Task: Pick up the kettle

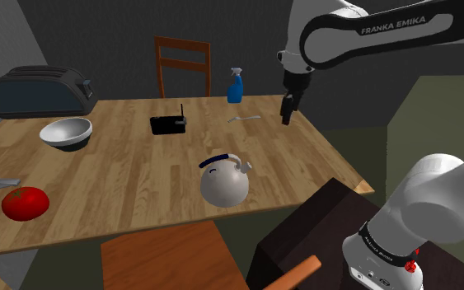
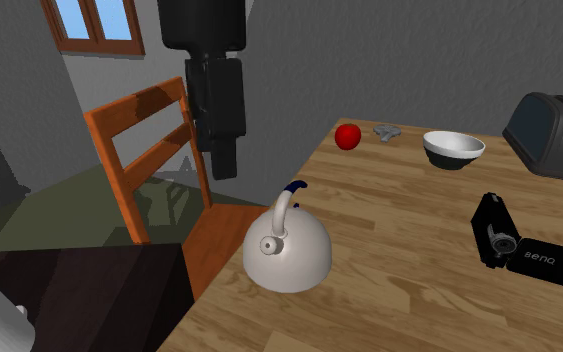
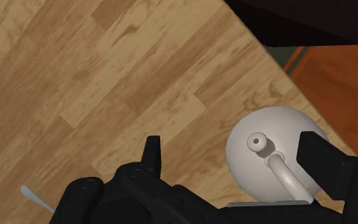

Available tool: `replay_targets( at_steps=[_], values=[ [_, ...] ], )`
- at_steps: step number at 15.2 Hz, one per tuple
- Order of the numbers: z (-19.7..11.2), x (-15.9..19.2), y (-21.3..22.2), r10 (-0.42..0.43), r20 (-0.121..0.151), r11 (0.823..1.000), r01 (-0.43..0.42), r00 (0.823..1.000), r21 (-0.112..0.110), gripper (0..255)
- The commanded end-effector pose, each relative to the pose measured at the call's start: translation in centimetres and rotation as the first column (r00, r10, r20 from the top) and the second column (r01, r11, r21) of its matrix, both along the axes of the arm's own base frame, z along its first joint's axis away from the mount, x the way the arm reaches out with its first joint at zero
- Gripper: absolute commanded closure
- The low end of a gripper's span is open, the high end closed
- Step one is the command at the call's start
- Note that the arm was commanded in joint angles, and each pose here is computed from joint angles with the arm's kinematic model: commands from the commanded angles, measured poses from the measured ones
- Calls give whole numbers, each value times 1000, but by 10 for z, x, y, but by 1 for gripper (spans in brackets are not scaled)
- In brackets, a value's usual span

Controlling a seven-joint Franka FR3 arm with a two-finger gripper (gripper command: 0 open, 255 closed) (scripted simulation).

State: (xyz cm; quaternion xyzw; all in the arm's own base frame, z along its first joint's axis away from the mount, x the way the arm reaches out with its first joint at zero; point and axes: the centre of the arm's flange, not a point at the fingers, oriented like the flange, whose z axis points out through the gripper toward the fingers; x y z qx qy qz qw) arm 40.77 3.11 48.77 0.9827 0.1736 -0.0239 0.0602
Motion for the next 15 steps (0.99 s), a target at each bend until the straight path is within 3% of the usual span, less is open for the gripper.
replay_targets(
  at_steps=[1,4,8,11,15],
  values=[
    [-18,19,13,86,-25,996,-86,996,-1,0],
    [-46,41,36,208,-63,978,-208,976,1,0],
    [-84,64,70,365,-111,931,-366,924,11,0],
    [-113,77,98,476,-147,878,-478,867,23,0],
    [-153,86,136,610,-190,788,-614,769,46,0]
  ],
)
